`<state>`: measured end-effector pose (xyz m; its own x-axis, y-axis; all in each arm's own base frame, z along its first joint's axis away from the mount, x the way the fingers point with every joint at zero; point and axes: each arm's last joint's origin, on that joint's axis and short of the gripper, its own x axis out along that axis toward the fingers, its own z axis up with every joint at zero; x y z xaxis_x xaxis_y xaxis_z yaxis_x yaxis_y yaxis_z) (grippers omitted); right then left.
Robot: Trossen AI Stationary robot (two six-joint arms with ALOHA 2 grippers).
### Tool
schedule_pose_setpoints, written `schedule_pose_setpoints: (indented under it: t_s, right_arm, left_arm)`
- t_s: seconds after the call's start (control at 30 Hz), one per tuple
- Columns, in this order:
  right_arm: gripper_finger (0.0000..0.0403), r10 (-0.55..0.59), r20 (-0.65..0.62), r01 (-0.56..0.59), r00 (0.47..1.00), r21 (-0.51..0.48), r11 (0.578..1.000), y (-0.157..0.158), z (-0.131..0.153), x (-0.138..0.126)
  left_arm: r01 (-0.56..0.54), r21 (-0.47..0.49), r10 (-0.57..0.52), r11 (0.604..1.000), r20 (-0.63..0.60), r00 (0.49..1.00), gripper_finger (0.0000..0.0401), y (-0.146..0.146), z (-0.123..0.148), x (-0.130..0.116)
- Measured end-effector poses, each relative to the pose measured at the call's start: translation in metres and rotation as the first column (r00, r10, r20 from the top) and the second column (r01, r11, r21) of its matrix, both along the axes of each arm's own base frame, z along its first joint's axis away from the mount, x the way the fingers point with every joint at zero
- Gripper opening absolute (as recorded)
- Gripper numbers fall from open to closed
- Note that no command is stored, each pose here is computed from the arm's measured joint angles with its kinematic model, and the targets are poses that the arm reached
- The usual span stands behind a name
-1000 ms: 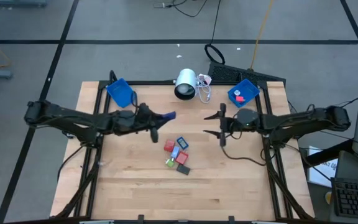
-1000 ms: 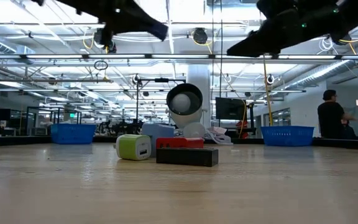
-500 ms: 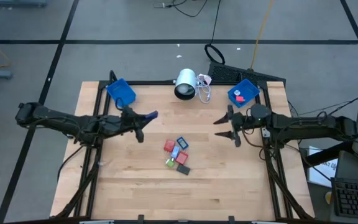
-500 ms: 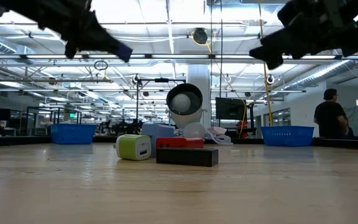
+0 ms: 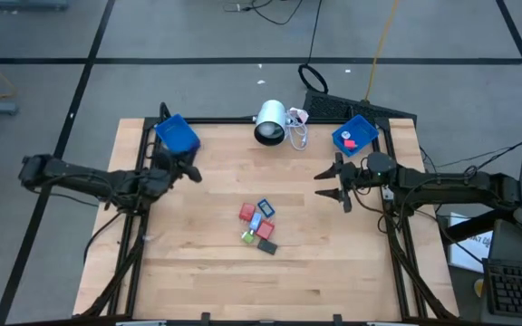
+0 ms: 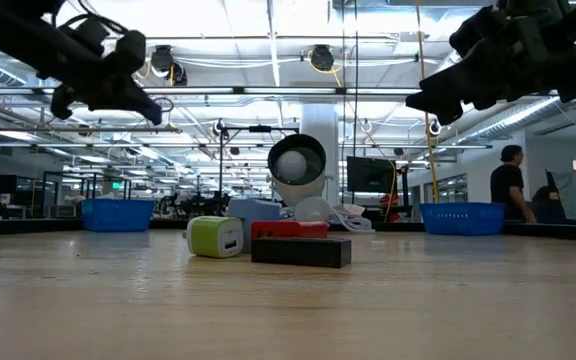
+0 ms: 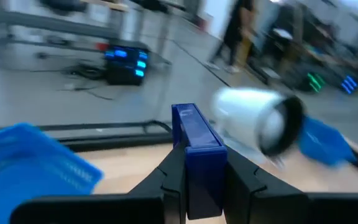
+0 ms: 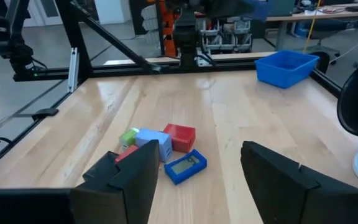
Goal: Pick & Place Office items
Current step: Put the dark blue digital timer into the left blue bin
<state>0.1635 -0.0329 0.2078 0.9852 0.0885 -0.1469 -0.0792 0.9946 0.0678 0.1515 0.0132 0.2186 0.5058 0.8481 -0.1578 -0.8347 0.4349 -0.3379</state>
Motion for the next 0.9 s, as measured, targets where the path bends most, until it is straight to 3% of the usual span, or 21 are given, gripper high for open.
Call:
schedule_pose_setpoints:
  t_s: [0.33, 0.63, 0.9]
  right_arm:
    - [0.0213, 0.002, 0.012, -0.002, 1.0, -0.003, 1.0, 0.0, 0.001, 0.0]
    - [0.0212, 0.002, 0.016, -0.002, 1.0, -0.005, 1.0, 0.0, 0.002, 0.0]
    - [0.0212, 0.001, 0.016, -0.001, 1.0, -0.005, 1.0, 0.0, 0.002, 0.0]
  left_arm:
    - [-0.255, -0.086, 0.263, 0.963, 0.108, 0.959, 0.0056, 0.029, -0.01, -0.008]
    - [-0.402, -0.152, 0.408, 0.903, 0.006, 0.913, 0.006, 0.068, -0.027, -0.011]
    - [-0.456, -0.243, 0.441, 0.856, -0.119, 0.89, 0.0061, 0.093, -0.05, -0.012]
